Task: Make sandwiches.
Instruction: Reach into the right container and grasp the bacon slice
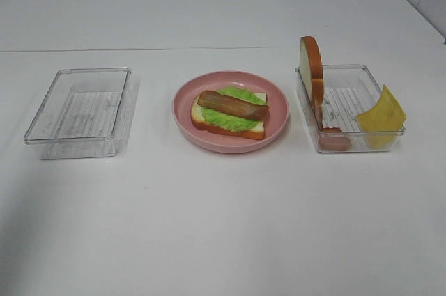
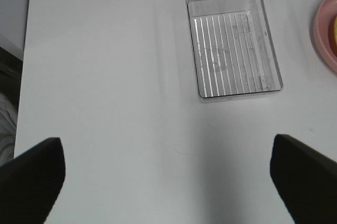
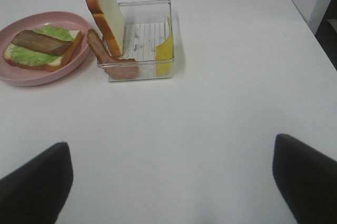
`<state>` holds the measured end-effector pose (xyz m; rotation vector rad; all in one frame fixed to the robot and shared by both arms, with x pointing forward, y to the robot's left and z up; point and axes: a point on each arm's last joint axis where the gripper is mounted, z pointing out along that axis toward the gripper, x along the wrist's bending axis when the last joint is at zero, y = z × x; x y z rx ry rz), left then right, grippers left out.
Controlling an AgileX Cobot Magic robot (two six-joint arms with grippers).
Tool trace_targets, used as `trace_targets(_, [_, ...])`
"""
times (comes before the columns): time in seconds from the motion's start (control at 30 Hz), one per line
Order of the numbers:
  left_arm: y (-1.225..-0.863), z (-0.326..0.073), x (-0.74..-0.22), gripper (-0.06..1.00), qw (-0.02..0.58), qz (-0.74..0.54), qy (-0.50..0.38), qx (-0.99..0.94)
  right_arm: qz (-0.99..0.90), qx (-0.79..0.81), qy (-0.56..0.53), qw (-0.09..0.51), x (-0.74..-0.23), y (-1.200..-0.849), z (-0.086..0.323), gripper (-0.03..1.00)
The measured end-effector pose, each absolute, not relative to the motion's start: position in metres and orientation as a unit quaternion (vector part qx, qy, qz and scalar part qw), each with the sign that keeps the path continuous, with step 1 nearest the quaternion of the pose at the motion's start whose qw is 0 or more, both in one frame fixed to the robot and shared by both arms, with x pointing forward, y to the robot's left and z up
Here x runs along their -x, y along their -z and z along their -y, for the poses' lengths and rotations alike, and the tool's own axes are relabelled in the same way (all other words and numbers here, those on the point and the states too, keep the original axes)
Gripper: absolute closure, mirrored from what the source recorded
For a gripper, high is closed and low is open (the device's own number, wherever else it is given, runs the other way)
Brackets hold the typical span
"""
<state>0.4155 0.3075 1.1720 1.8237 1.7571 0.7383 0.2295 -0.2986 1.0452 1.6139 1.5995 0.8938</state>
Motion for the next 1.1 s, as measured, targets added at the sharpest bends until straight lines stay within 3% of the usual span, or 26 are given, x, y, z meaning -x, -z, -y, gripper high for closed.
trace_targets(0.2, [-1.162,-0.304,-0.345,-0.03,0.289,-0.627,-0.310,-0.653,-0.615,-0.621,-0.344,0.343,-0.230,-1.045,0.299,-0.02])
trace_targets(0.33, [-1.133,-0.301,-0.304,-0.03,0.309,-0.620,-0.321,-0.646,-0.615,-0.621,-0.344,0.343,-0.230,-1.045,0.299,-0.02])
trace_targets(0.63, [-1.076,-0.299,-0.265,-0.03,0.325,-0.612,-0.336,-0.637,-0.615,-0.621,-0.344,0.343,-0.230,-1.045,0.299,-0.02])
trace_targets(0.87, [-1.061,-0.296,-0.239,-0.03,0.379,-0.600,-0.361,-0.605,-0.615,-0.621,-0.344,0.343,-0.230,-1.045,0.299,-0.02])
trace_targets(1.1, [-1.055,-0.295,-0.233,-0.03,0.389,-0.598,-0.365,-0.598,-0.615,-0.621,-0.344,0.343,-0.230,-1.045,0.299,-0.02])
